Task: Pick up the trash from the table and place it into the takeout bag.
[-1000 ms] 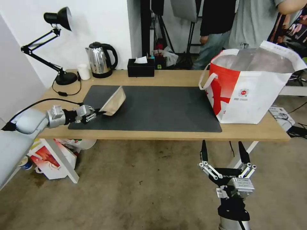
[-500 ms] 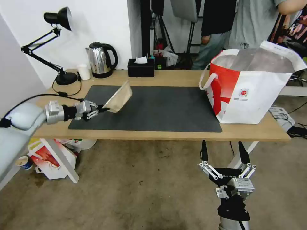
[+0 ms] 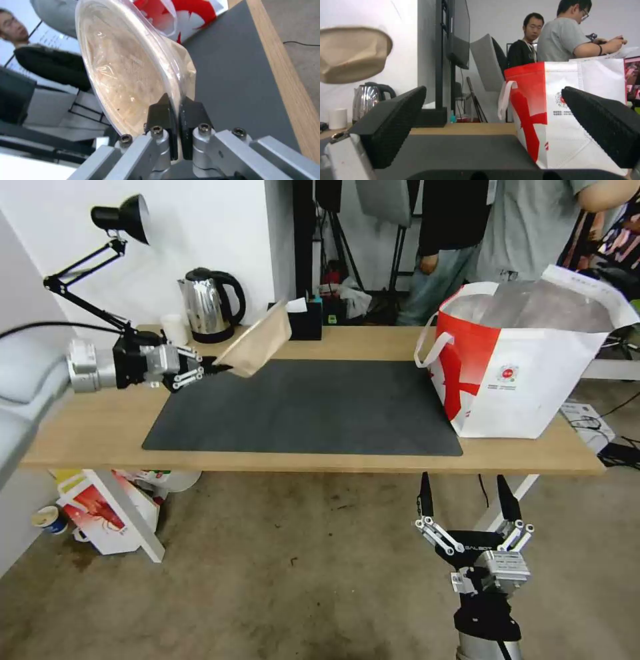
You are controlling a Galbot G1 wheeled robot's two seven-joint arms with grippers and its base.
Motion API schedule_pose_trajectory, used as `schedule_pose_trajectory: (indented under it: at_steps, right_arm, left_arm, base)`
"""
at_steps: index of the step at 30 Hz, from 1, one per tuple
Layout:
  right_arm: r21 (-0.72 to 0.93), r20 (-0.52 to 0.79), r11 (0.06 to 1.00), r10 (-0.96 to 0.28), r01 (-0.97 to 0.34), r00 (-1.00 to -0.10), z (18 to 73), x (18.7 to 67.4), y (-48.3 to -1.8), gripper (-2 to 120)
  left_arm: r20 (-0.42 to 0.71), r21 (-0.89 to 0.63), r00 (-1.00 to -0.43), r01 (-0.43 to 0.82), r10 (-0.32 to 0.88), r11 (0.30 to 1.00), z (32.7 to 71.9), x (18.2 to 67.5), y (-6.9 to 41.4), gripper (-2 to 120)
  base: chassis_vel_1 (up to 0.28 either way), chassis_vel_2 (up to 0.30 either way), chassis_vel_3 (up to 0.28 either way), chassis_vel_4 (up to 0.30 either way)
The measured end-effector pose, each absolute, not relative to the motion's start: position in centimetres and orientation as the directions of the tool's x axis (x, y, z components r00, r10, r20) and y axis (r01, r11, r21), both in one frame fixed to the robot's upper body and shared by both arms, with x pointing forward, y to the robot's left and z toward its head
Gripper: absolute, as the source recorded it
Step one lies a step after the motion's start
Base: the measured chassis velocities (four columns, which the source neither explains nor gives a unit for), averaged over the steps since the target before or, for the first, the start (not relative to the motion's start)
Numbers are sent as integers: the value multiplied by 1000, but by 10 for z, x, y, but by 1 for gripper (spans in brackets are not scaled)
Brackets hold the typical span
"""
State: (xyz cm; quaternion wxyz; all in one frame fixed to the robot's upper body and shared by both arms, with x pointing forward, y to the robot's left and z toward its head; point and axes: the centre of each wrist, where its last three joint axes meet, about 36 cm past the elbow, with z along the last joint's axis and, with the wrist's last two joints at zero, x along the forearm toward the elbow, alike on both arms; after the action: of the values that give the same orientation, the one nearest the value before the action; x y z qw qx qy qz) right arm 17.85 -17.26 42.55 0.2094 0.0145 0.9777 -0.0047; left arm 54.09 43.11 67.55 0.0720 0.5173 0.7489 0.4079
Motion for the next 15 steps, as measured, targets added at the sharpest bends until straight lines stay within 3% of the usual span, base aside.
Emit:
schedule_pose_trajectory:
  at_steps: [8,15]
  right_arm:
    - [-3,-410,1000,27,30,-912,425,178,-173,100]
    - [-3,-410,1000,27,30,-912,425,178,-173,100]
  left_arm:
    - [319,728,-400,684,859,48,712,553,400,1]
    - [315,731,-341,682,886,3,717,572,369,1]
  base:
    - [0,0,0,0]
    - [0,0,0,0]
